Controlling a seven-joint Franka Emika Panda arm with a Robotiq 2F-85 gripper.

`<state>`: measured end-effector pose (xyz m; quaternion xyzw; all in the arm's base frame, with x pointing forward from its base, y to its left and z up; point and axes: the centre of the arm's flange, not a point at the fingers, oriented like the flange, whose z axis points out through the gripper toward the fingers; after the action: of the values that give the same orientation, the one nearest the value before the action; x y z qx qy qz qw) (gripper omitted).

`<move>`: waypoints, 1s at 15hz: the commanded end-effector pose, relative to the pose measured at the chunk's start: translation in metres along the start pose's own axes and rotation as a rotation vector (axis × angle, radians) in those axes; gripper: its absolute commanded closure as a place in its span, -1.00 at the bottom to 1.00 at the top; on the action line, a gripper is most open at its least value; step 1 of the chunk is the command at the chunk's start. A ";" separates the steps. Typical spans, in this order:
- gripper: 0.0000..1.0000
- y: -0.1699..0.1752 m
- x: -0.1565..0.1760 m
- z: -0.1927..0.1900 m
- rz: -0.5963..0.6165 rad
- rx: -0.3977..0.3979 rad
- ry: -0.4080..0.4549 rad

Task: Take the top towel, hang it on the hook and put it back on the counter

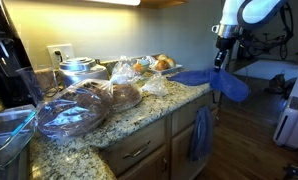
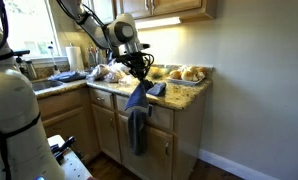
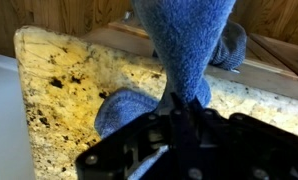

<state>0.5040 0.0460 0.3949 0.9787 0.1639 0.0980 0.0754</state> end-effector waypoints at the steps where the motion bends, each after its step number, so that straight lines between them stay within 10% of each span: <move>1: 0.91 -0.021 -0.042 -0.005 -0.037 -0.110 -0.006; 15: 0.91 -0.075 -0.111 0.070 -0.112 -0.184 -0.024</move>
<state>0.4080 0.0761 0.3092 0.9579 0.2167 0.0818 0.1697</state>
